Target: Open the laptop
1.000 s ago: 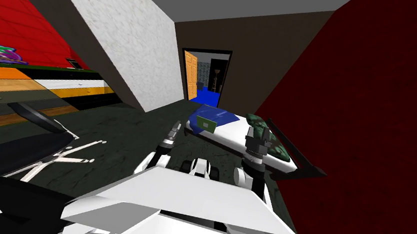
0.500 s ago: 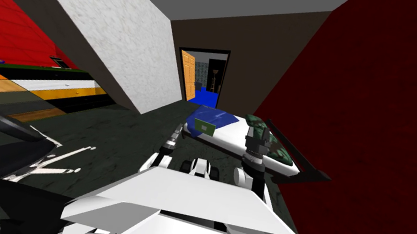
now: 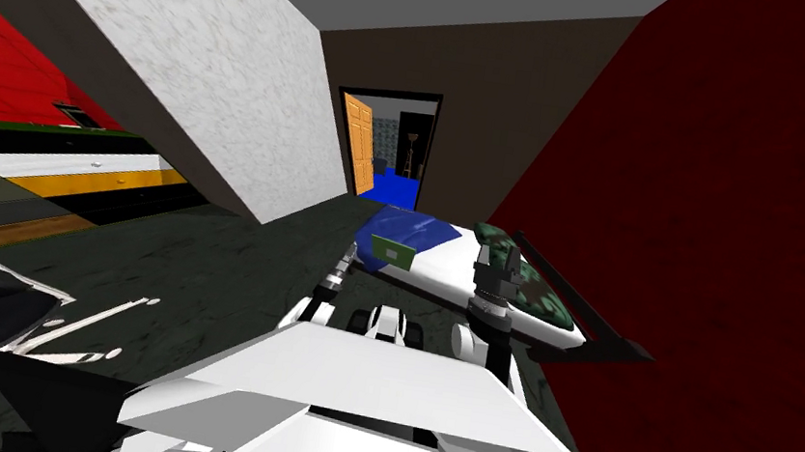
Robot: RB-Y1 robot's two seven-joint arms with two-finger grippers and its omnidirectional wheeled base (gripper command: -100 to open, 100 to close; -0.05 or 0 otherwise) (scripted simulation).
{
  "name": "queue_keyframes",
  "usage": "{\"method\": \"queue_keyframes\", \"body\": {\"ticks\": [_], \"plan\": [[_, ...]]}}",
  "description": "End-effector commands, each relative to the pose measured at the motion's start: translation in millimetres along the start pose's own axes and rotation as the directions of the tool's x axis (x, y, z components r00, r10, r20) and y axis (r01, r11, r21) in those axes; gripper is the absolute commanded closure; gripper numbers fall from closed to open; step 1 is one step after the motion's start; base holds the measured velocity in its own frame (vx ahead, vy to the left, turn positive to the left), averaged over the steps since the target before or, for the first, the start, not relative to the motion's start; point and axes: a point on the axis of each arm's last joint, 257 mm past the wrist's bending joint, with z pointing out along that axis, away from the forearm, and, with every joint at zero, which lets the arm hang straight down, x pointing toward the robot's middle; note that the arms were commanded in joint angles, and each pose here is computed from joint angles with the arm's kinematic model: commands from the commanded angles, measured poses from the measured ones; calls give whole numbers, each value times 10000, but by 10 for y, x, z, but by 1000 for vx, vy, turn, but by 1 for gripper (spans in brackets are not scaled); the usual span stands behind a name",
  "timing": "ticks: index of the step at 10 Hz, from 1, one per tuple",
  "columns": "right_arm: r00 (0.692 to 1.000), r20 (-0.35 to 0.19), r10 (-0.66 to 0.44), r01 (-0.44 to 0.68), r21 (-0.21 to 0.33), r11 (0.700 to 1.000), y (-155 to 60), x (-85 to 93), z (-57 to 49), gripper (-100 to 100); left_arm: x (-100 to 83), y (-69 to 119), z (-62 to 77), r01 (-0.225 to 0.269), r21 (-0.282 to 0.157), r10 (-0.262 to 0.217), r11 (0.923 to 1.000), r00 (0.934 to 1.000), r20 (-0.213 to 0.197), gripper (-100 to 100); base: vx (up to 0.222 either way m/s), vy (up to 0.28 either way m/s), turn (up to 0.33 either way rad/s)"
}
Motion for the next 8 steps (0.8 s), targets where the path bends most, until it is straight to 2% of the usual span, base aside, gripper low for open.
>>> {"method": "queue_keyframes", "body": {"ticks": [1,3,4,8], "plan": [[10000,0,0,0,0,10000,0,0,0,0,97,198,-37,-90,-413,82,9991,9998,-198,-100,117,25,-18],[10000,0,0,0,0,10000,0,0,0,0,201,373,-67,-200,-755,170,9969,9990,-405,-100,132,19,-44],[10000,0,0,0,0,10000,0,0,0,0,210,399,-81,-195,-817,160,9965,9990,-423,-100,105,15,-20],[10000,0,0,0,-1,10000,0,0,0,0,401,730,-179,-424,-1483,299,9880,9959,-859,-100,124,16,-46]]}}
